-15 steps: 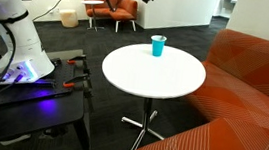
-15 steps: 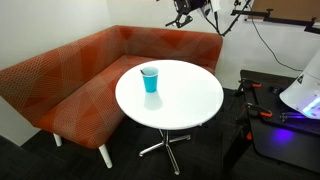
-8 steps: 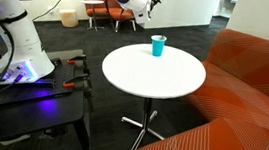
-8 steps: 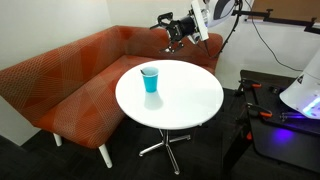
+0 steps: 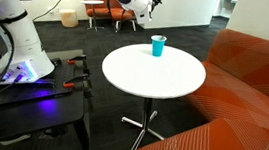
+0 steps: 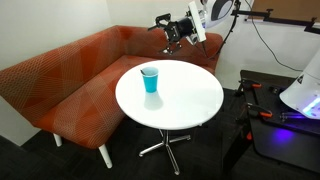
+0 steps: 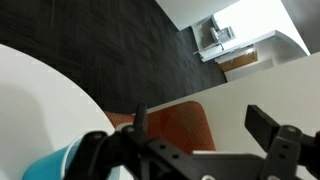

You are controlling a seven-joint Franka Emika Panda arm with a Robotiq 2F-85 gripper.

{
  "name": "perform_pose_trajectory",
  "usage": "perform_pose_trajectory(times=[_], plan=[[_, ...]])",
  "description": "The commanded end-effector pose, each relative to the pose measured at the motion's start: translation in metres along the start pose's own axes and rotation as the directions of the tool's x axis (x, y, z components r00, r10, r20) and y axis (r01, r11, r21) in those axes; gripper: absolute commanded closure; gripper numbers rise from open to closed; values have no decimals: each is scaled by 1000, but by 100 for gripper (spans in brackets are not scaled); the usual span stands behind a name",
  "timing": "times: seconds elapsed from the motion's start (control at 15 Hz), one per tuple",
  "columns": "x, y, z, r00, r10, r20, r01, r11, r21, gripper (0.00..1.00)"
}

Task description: Put the pen on the table

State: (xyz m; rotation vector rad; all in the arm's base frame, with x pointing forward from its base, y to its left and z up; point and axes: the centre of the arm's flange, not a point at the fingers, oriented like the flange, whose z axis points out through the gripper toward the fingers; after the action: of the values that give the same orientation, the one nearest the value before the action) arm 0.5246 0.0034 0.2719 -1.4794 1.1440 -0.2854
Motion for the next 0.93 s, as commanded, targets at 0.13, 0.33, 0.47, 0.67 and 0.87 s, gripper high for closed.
perform_pose_trajectory(times=[0.13, 0.33, 0.47, 0.67, 0.87], plan=[[2, 2, 3, 999, 52, -15, -51, 998, 31, 0], [3, 6, 3, 993, 115, -21, -115, 993, 35, 0], [3, 10, 3, 987, 159, -26, -158, 987, 20, 0], [2, 14, 3, 975, 219, -34, -219, 976, 0, 0], [-1, 17, 3, 959, 277, -63, -278, 960, -19, 0]])
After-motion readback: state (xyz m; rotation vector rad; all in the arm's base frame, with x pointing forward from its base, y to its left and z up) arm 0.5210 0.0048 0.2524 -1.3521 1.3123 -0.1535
